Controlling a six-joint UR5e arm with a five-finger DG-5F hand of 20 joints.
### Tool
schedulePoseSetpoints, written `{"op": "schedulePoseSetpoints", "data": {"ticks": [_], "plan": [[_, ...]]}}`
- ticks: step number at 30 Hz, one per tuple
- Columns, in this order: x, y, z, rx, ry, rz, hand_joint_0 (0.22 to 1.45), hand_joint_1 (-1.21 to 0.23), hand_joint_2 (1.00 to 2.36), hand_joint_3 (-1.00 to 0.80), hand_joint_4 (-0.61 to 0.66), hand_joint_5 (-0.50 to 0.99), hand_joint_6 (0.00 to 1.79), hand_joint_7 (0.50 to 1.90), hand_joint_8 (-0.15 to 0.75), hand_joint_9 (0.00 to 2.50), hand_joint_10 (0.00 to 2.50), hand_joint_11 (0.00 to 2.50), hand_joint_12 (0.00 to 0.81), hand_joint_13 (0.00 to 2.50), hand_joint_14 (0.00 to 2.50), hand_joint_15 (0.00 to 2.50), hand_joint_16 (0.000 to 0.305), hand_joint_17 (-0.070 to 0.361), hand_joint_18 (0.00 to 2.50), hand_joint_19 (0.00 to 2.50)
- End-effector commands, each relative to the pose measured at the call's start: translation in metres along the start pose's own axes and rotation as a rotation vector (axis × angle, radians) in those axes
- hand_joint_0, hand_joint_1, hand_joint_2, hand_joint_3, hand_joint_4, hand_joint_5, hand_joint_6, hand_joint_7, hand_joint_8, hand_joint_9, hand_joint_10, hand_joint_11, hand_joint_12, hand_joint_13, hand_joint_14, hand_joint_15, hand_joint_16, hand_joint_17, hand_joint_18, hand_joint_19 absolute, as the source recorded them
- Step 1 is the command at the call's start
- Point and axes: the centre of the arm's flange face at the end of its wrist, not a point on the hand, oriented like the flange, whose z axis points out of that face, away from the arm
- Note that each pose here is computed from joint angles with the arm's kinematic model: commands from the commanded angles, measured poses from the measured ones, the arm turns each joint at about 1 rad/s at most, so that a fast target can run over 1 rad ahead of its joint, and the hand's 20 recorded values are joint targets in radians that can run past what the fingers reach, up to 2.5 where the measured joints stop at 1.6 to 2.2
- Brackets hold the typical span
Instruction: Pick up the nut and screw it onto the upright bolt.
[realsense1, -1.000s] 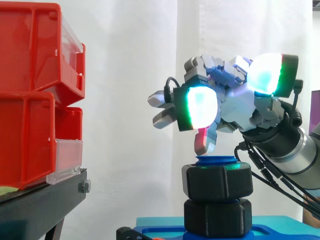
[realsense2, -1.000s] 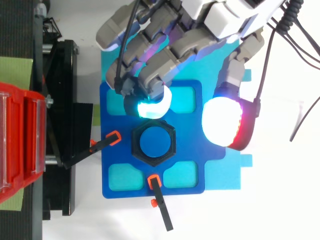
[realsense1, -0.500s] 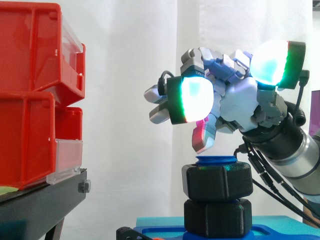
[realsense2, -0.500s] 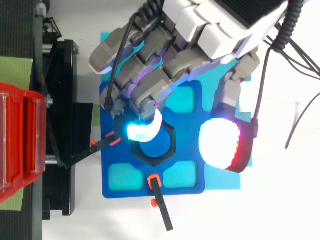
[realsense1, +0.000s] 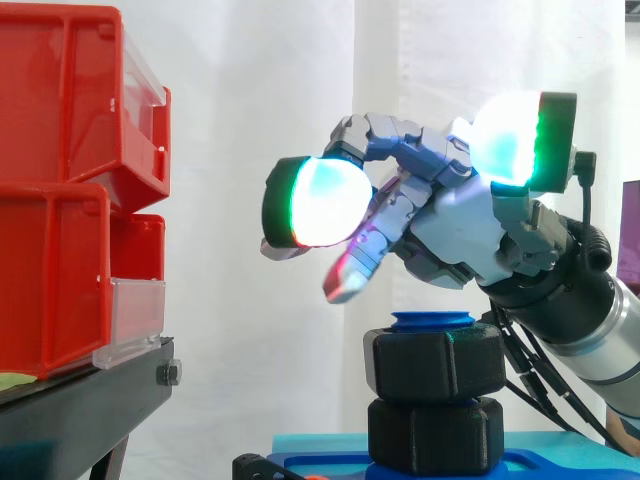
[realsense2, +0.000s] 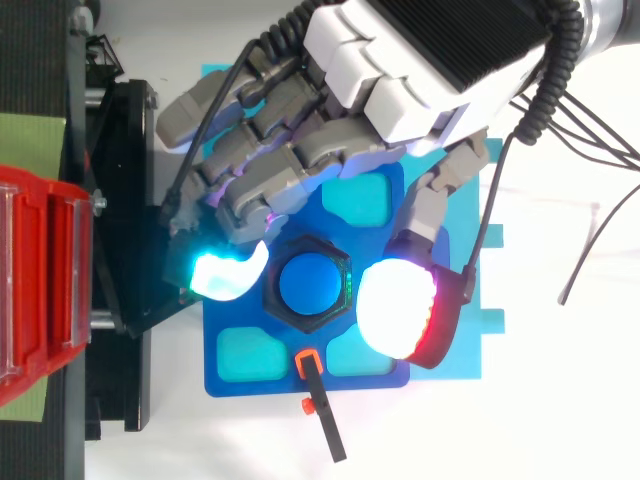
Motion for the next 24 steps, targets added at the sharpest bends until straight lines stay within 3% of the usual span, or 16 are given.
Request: {"op": "schedulePoseSetpoints", "data": {"ticks": [1,3,8,14,24], "plan": [[0.003,0.001,0.001,-0.002,0.002,-0.031,0.51,-0.22,1.00,-0.50,0.21,-0.09,0.50,0.84,0.198,1.03,0.00,0.00,0.214,0.69,0.00,0.00,0.025,0.056,0.46,0.08],[0.002,0.002,0.002,-0.005,0.001,-0.055,0.49,-0.24,1.00,-0.50,0.21,-0.09,0.50,0.80,0.204,0.69,0.00,0.00,0.243,0.58,0.00,0.00,0.028,0.063,0.40,0.06],[0.005,0.004,0.004,-0.007,0.004,-0.083,0.48,-0.29,1.00,-0.50,0.19,-0.12,0.50,0.75,0.184,0.40,0.00,0.00,0.268,0.44,0.00,0.00,0.031,0.071,0.26,0.00],[0.013,0.011,0.009,-0.030,0.022,-0.133,0.47,-0.29,1.00,-0.50,0.19,-0.12,0.50,0.74,0.183,0.35,0.00,0.00,0.275,0.34,0.00,0.00,0.032,0.072,0.12,0.00],[0.041,0.020,-0.004,-0.027,0.050,-0.123,0.46,-0.28,1.00,-0.50,0.19,-0.13,0.50,0.73,0.187,0.39,0.00,0.00,0.281,0.31,0.00,0.00,0.032,0.071,0.07,0.00]]}}
